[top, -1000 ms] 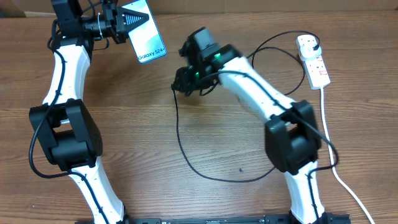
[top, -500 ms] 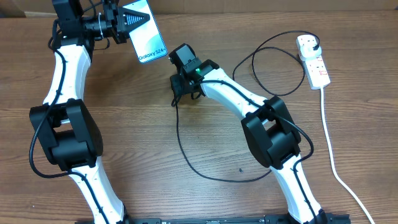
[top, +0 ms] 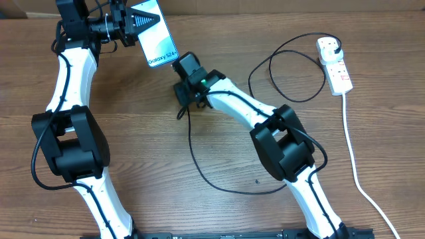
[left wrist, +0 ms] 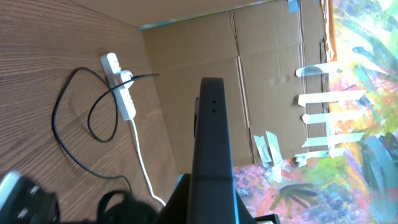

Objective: Plug charger to phone and switch on socket

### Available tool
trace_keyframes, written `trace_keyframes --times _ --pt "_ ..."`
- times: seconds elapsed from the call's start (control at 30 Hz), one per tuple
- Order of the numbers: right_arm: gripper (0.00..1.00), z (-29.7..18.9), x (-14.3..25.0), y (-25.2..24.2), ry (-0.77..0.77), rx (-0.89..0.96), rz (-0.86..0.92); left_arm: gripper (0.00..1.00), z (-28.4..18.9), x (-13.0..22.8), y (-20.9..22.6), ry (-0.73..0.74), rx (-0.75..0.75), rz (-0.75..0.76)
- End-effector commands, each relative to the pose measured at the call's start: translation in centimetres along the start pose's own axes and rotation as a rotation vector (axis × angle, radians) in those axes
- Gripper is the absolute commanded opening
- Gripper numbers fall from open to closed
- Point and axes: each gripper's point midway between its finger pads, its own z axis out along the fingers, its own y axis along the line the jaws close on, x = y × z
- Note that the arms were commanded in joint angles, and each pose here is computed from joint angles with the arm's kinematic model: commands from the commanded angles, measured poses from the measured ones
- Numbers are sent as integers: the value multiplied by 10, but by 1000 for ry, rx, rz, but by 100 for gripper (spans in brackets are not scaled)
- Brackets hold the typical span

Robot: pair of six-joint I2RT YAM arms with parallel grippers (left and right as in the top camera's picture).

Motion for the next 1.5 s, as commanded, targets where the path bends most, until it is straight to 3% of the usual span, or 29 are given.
trace_keyframes --times 0.0,0.13,0.37,0.6,0.87,1.07,1.2,1.3,1.37,1.47 --pt "36 10 8 7 24 8 -21 4 3 3 -9 28 17 10" --pt "31 10 18 4 60 19 -1 4 3 3 -9 28 17 10" --pt "4 14 46 -9 168 61 85 4 3 3 -9 28 17 8" --pt "4 -13 69 -43 345 133 218 4 3 3 -9 29 17 9" --pt "4 -18 69 -80 308 335 205 4 3 3 -9 29 17 7" --pt "4 4 88 -35 390 121 236 4 3 4 -9 29 17 4" --pt "21 13 102 -36 456 61 280 4 3 4 -9 29 17 5" --pt "25 11 101 -44 469 42 342 4 3 4 -9 29 17 5" --pt "25 12 101 -47 480 22 363 4 3 4 -9 29 17 5" --pt "11 13 103 -47 485 19 365 4 3 4 -9 29 17 5"
